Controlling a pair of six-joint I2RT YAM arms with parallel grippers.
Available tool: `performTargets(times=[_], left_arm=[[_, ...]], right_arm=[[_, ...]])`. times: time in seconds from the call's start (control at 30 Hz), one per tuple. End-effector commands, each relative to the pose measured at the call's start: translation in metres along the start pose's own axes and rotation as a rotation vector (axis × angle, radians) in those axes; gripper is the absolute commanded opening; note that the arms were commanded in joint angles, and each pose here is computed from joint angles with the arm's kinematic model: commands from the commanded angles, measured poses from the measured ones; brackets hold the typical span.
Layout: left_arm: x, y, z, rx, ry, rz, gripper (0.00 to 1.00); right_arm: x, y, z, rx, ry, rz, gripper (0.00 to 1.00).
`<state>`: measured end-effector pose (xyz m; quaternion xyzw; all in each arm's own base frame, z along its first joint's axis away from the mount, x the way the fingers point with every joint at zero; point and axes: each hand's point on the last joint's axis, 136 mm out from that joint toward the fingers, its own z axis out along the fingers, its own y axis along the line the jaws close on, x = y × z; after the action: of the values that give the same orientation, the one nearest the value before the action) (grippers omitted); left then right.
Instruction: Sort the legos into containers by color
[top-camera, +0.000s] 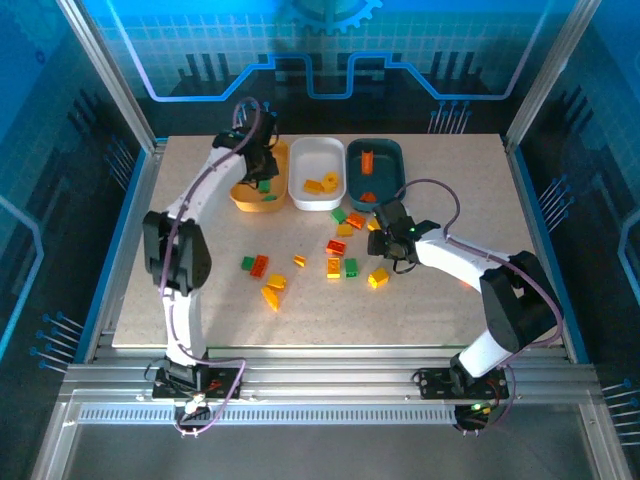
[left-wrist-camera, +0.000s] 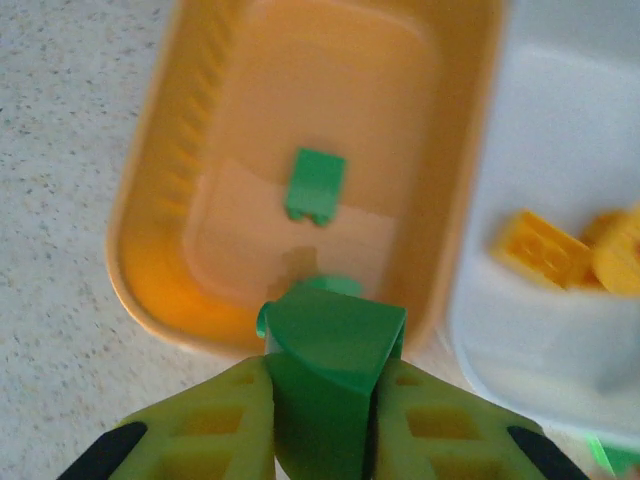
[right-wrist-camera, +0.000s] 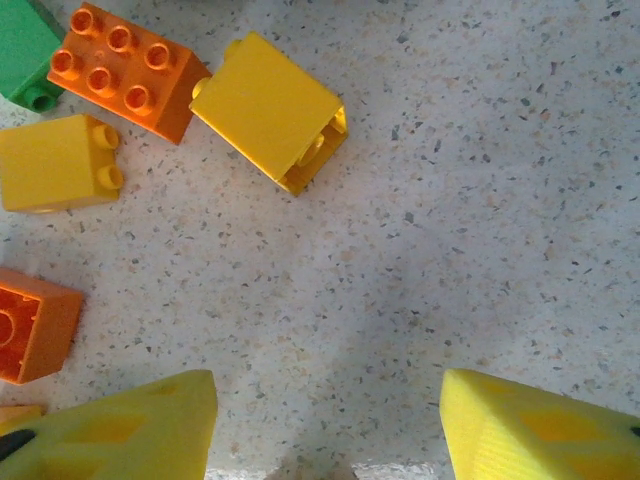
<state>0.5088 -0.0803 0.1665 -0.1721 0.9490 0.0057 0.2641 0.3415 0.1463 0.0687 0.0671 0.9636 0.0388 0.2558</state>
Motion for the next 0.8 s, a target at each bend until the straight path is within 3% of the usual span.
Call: performTargets(times=[0.0, 0.17, 0.33, 0.57, 0.77], left_arm=[[0.010, 0.004, 0.033, 0.009, 0.149, -0.001, 0.27], [-0.006, 0.000, 0.053, 0.030, 0.166, -0.010, 0.33], [-0.016, -0.011, 0.052, 0.097, 0.147, -0.038, 0.55], [-0.024, -0.035, -0.011, 0.284, 0.062, -0.161, 0.87], [0.022, -0.036, -0.044, 0.473, 0.088, -0.441, 0.95]], right_arm=[[-0.005, 0.000, -0.008, 0.005, -0.029, 0.004, 0.62], [-0.008, -0.005, -0.018, 0.012, -0.061, 0.005, 0.62], [-0.010, -0.007, -0.025, 0.014, -0.081, 0.010, 0.64], [-0.009, -0.017, -0.024, 0.053, -0.102, 0.065, 0.66], [0.012, -0.029, -0.020, 0.080, -0.058, 0.200, 0.70]])
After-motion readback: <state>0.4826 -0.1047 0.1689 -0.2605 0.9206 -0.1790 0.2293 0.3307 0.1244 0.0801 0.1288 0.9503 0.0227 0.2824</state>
